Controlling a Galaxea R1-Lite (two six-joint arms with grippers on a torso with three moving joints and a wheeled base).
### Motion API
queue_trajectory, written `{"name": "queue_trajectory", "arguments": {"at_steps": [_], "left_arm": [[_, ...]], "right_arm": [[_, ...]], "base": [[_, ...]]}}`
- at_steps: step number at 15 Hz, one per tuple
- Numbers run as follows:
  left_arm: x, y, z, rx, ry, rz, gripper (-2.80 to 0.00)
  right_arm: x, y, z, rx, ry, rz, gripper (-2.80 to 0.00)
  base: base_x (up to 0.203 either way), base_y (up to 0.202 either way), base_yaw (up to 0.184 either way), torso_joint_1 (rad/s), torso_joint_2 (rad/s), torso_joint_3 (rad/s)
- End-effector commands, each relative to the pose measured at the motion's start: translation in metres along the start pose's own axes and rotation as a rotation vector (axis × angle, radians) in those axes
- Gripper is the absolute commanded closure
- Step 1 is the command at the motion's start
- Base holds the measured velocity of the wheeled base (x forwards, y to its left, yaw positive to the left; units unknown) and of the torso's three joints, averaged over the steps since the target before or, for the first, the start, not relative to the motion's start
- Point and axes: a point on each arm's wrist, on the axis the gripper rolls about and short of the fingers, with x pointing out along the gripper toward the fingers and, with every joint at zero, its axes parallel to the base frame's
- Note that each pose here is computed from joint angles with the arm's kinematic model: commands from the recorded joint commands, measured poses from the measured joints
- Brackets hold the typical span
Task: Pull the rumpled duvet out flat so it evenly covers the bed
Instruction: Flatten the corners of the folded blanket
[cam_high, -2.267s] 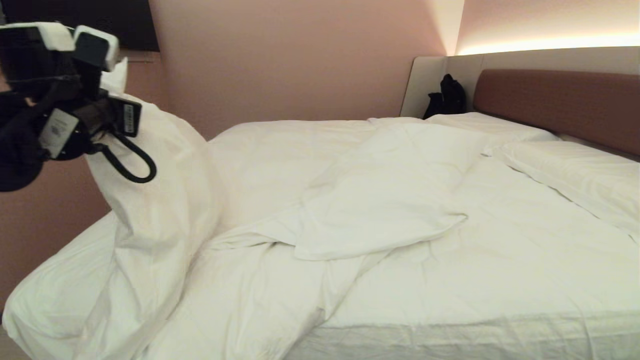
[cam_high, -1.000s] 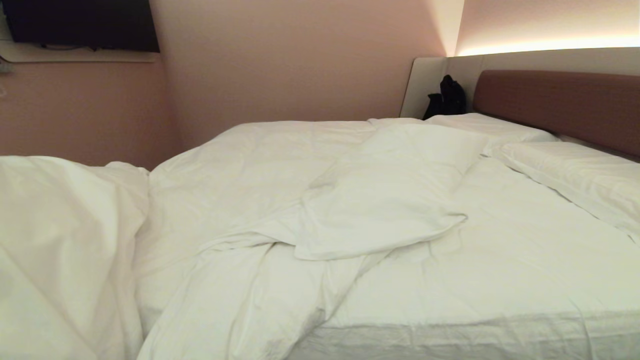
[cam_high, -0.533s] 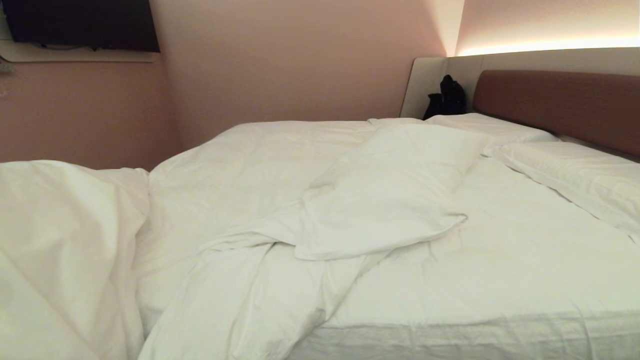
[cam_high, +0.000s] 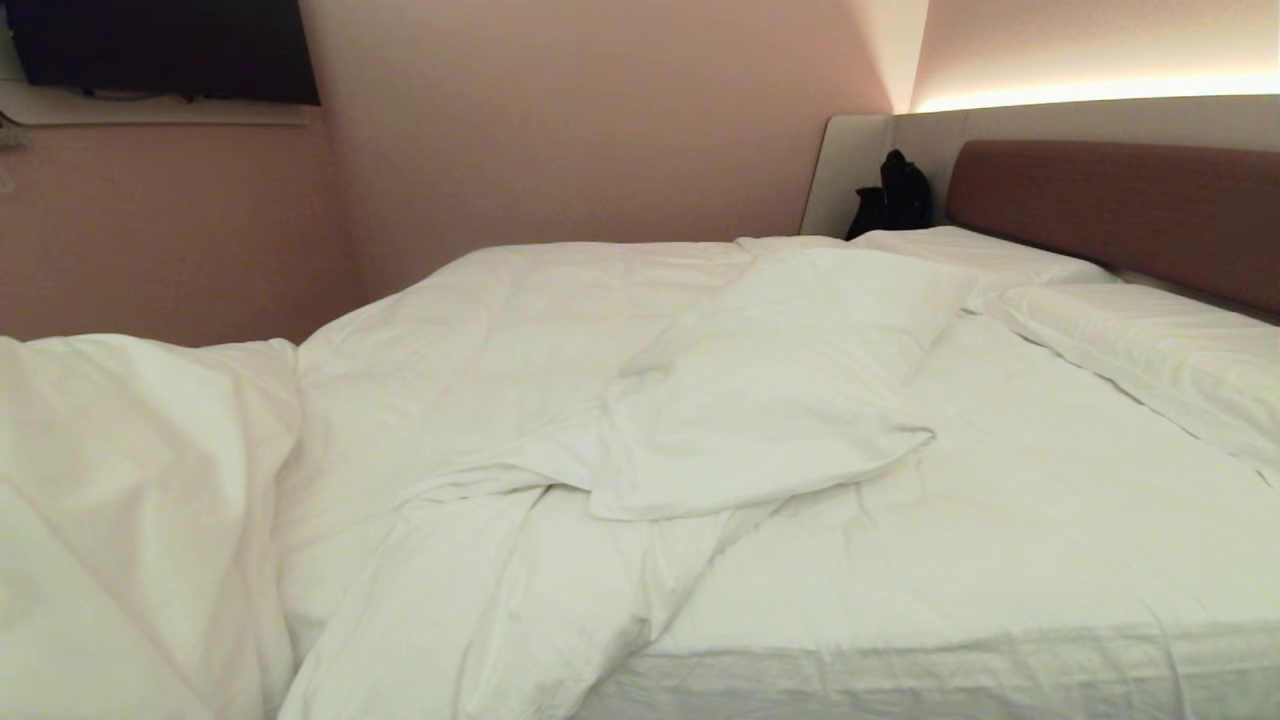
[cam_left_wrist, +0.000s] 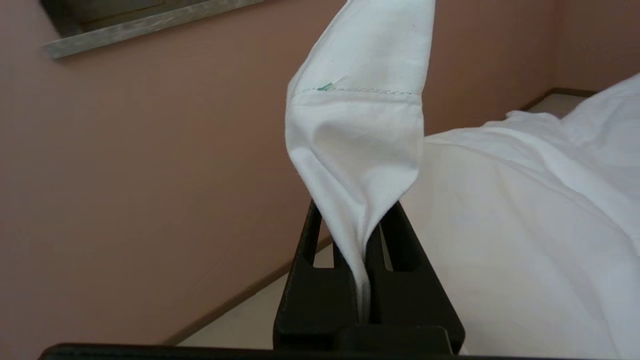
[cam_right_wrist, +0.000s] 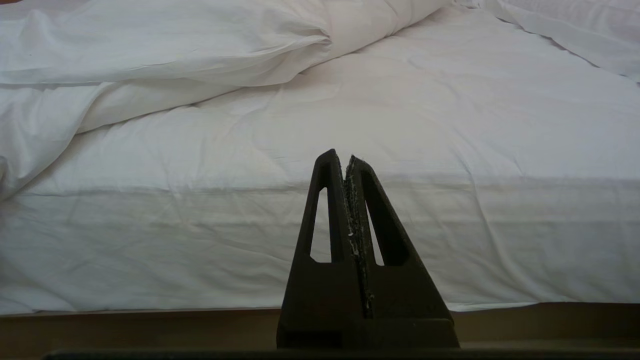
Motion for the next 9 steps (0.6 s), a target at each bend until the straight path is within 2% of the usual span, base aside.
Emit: {"name": "queue_trajectory", "arguments": {"at_steps": [1,9], "left_arm": [[0.0006,-0.0009,-0.0006,0.004,-0.003,-0.015,0.0],[0.0026,-0.0049,-0.0043,0.01,-0.01,-0.065,0.0]], "right_arm": [[0.0001,0.0,0.0001,0.0,0.001,0.0,0.0],[0.0001,0.0,0.0001,0.0,0.001,0.0,0.0]], "base": [[0.0,0.0,0.0,0.0,0.0,0.0],[0.0,0.0,0.0,0.0,0.0,0.0]]}}
